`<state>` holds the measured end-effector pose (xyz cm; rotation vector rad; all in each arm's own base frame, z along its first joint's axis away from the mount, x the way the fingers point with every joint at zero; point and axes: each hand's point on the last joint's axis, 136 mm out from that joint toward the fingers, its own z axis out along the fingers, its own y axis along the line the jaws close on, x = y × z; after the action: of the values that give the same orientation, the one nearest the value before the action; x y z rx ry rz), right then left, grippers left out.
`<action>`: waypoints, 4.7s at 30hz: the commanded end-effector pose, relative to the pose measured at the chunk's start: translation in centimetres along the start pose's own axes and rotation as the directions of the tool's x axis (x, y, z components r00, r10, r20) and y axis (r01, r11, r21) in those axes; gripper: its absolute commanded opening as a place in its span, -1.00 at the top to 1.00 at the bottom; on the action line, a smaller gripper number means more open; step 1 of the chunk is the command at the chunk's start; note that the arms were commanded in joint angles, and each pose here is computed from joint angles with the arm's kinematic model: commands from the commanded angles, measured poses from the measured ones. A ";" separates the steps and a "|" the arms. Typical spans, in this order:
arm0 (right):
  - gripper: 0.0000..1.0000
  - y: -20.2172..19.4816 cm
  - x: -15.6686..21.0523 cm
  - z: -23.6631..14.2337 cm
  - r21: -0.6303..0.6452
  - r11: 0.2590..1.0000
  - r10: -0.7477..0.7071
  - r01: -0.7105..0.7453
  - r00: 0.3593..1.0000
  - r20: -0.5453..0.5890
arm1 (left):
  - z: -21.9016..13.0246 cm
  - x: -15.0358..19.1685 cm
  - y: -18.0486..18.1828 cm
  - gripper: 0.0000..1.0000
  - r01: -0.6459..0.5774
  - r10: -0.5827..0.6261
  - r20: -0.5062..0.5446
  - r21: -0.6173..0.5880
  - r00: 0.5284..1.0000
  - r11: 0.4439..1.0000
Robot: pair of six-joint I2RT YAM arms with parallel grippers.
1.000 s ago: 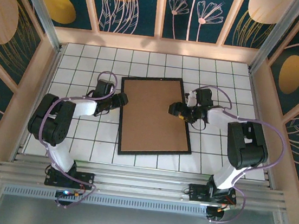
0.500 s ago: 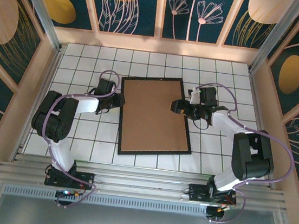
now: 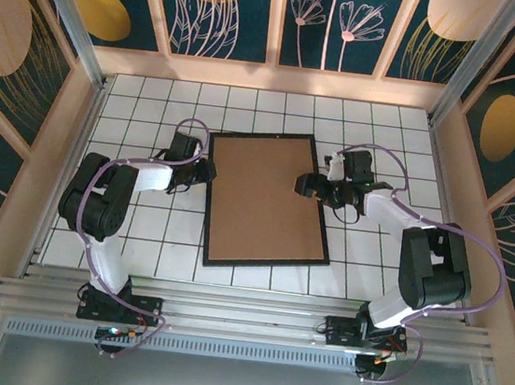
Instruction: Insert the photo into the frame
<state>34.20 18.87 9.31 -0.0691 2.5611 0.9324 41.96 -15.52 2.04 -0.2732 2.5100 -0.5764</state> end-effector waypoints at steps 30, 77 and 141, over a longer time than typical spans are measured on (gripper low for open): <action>-0.64 4.8 6.9 -1.5 0.246 0.699 -0.649 0.672 0.740 -0.177 | -3.1 -4.9 -2.8 -0.22 -0.019 0.014 0.057 0.094 0.998 0.995; -0.44 -4.3 18.3 -4.2 0.550 0.835 0.045 0.031 0.991 -0.123 | -6.3 -1.3 -3.8 -0.54 0.054 -0.071 0.061 0.248 0.996 0.967; -0.42 -3.1 0.4 3.7 0.034 0.999 0.009 -0.011 0.997 0.081 | 0.2 1.2 -1.0 0.08 0.010 -0.004 -0.072 0.071 0.997 0.997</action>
<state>37.73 16.97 4.30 0.0384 2.4959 0.7843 41.49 -16.09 2.55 -0.2748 2.5147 -0.6814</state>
